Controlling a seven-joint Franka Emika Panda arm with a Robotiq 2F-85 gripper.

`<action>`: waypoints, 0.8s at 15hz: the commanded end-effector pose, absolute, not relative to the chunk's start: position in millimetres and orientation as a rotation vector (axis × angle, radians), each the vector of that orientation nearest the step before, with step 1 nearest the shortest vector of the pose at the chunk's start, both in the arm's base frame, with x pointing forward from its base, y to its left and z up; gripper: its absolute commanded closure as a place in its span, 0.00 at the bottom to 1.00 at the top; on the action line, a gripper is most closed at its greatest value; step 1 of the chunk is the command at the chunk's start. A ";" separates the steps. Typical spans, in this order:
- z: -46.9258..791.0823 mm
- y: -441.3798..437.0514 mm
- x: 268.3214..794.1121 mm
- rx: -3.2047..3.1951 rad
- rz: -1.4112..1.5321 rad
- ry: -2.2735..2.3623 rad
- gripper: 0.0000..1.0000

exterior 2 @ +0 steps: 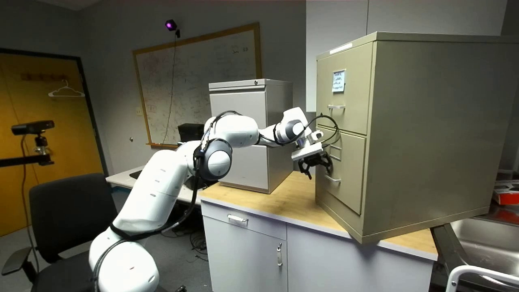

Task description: Open the bottom drawer of the cabinet at the right

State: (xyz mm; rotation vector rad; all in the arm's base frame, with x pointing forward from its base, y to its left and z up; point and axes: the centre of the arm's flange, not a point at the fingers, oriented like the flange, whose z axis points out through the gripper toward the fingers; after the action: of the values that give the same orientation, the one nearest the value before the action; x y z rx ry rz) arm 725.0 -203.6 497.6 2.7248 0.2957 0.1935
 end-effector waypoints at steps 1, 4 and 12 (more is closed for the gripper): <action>490.5 -222.4 749.6 2.727 0.136 0.341 0.00; 486.5 -225.6 748.7 2.755 0.127 0.334 0.27; 494.8 -250.1 739.4 2.812 0.195 0.343 0.77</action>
State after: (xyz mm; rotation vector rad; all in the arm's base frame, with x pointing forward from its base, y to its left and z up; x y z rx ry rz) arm 724.9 -227.6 507.1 2.7662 0.2971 0.1874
